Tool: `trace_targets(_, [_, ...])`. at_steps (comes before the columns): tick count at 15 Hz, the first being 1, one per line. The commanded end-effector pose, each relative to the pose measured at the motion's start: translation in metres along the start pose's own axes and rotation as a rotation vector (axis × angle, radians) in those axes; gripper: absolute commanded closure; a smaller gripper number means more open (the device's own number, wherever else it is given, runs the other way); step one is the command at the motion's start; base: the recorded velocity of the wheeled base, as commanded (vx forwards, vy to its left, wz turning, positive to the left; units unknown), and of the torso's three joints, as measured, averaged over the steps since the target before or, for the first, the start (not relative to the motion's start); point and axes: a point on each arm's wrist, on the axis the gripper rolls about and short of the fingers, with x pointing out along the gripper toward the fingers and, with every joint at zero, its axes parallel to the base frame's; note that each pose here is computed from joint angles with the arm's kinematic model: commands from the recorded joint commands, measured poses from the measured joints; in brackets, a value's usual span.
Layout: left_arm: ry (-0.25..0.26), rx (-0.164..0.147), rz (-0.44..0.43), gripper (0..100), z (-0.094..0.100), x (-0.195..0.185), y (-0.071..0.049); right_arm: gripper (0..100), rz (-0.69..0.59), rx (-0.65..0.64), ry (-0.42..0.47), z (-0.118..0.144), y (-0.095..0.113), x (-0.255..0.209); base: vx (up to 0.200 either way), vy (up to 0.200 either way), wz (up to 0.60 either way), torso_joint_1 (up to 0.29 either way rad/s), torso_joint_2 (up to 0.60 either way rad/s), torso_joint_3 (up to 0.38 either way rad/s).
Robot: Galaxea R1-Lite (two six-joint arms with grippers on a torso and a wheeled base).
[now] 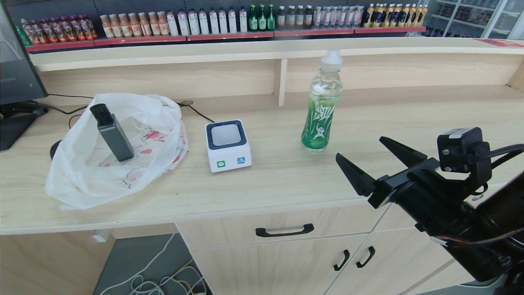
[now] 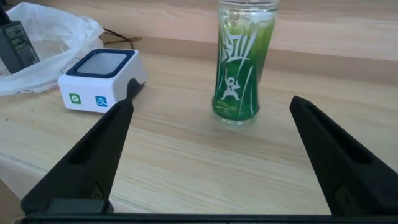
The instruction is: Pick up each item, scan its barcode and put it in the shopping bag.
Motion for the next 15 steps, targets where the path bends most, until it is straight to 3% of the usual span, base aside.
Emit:
trace_targets(1, [0.001, 0.001, 0.0, 0, 0.0, 0.0, 0.0, 0, 0.003, -0.001, 0.006, -0.004, 0.002, 0.006, 0.0, -0.2, 0.0, 0.002, -0.01, 0.007])
trace_targets(4, [0.001, 0.001, 0.0, 0, 0.0, 0.0, 0.0, 0, 0.024, -0.002, 0.015, -0.009, 0.009, 0.014, 0.0, 0.0, 0.0, 0.0, 0.0, 0.0])
trace_targets(8, [0.0, 0.005, 0.0, 0, 0.0, 0.0, 0.0, 0, 0.037, 0.024, -0.097, 0.005, 0.025, 0.049, 0.0, 0.0, 0.0, 0.0, 0.0, 0.0])
trace_targets(15, [0.001, 0.005, 0.0, 0, 0.0, 0.0, 0.0, 0, -0.043, 0.015, 0.01, 0.006, 0.037, 0.078, 0.0, 0.0, 0.0, 0.0, 0.0, 0.0])
